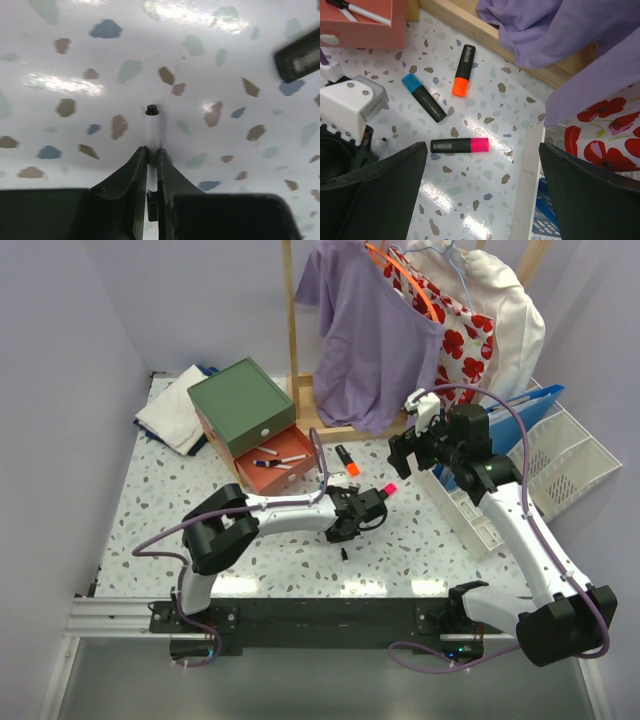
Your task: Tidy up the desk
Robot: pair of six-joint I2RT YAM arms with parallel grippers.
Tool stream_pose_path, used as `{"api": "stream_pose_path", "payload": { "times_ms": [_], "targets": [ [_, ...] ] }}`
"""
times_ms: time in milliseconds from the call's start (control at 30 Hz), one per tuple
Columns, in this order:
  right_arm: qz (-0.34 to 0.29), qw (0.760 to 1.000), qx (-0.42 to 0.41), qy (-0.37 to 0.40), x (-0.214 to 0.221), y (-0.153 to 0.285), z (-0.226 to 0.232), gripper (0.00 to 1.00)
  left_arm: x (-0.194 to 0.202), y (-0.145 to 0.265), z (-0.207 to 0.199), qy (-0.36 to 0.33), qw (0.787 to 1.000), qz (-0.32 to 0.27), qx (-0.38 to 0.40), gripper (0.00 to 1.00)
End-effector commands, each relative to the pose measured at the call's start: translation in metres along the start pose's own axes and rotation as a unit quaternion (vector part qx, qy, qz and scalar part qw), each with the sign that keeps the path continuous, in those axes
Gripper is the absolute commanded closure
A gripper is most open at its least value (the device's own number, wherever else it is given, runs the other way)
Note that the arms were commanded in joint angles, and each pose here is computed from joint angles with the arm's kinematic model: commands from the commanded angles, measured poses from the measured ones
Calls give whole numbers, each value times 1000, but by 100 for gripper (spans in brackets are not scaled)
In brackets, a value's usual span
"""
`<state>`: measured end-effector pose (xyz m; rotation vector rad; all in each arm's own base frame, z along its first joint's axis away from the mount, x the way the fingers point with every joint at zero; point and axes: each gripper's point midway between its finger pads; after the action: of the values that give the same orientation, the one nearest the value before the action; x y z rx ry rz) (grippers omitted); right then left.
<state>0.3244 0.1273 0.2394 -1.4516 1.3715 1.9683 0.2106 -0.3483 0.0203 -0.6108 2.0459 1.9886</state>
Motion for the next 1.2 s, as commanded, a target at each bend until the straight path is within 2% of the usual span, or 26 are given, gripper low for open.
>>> {"api": "stream_pose_path", "payload": {
  "times_ms": [0,67,100,133,200,233,300,333,467,500,533,567,600,733,900,933,1033,1067,1100,1167],
  "targets": [
    [-22,1000,5,-3,-14,5,-2,1,-41,27,45,-70,992,-100,-38,96],
    [-20,1000,4,-3,-13,5,-2,1,-55,34,64,-126,981,-138,-58,99],
    [-19,1000,3,-3,-12,4,-2,1,-66,48,64,-130,978,-160,-42,100],
    [-18,1000,2,-3,-12,3,-2,1,-75,54,72,-182,966,-178,-49,100],
    [-17,1000,1,-4,-11,2,-1,1,-89,74,74,-207,954,-215,-20,100],
    [-13,1000,-1,-4,-9,1,-1,1,-96,80,80,-255,939,-228,-23,100],
    [-13,1000,-2,-4,-9,1,-1,1,-111,101,79,-274,925,-264,14,100],
    [-12,1000,-3,-3,-9,0,-1,1,-119,105,83,-314,911,-266,21,100],
    [-12,1000,-6,-4,-8,-1,0,1,-158,125,88,-362,876,-309,78,100],
    [-11,1000,-6,-3,-7,-1,0,1,-174,126,97,-360,874,-314,86,100],
    [-10,1000,-7,-4,-7,-1,0,1,-183,127,102,-392,859,-320,78,100],
    [-11,1000,-9,-3,-7,-2,1,1,-194,130,104,-399,853,-329,76,100],
    [-10,1000,-8,-3,-7,-1,0,1,-206,125,113,-401,853,-328,60,100],
    [-9,1000,-8,-3,-6,-1,0,1,-238,127,117,-439,830,-343,38,100],
    [-7,1000,-11,-2,-5,-3,0,1,-259,118,116,-451,825,-341,21,100],
    [-7,1000,-12,-2,-5,-2,0,1,-264,119,115,-450,825,-342,18,98],
    [-5,1000,-15,-1,-4,-3,1,1,-270,111,124,-435,839,-325,-12,68],
    [-5,1000,-17,-1,-4,-4,2,1,-271,110,126,-431,842,-322,-19,54],
    [-4,1000,-16,-1,-3,-3,1,1,-272,111,127,-430,843,-323,-20,51],
    [-1,1000,-21,-1,-2,-5,3,1,-274,119,126,-425,843,-329,-13,36]
  ]
}}
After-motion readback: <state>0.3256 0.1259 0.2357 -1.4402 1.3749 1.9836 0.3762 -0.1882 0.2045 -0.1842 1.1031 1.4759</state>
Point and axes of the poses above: each gripper's point midway between its finger pads, its own y axis back along the fingers, its own z axis along the line the jaws close on, x = y × z, and after that the axes turned 6 degrees about -y, right-handed
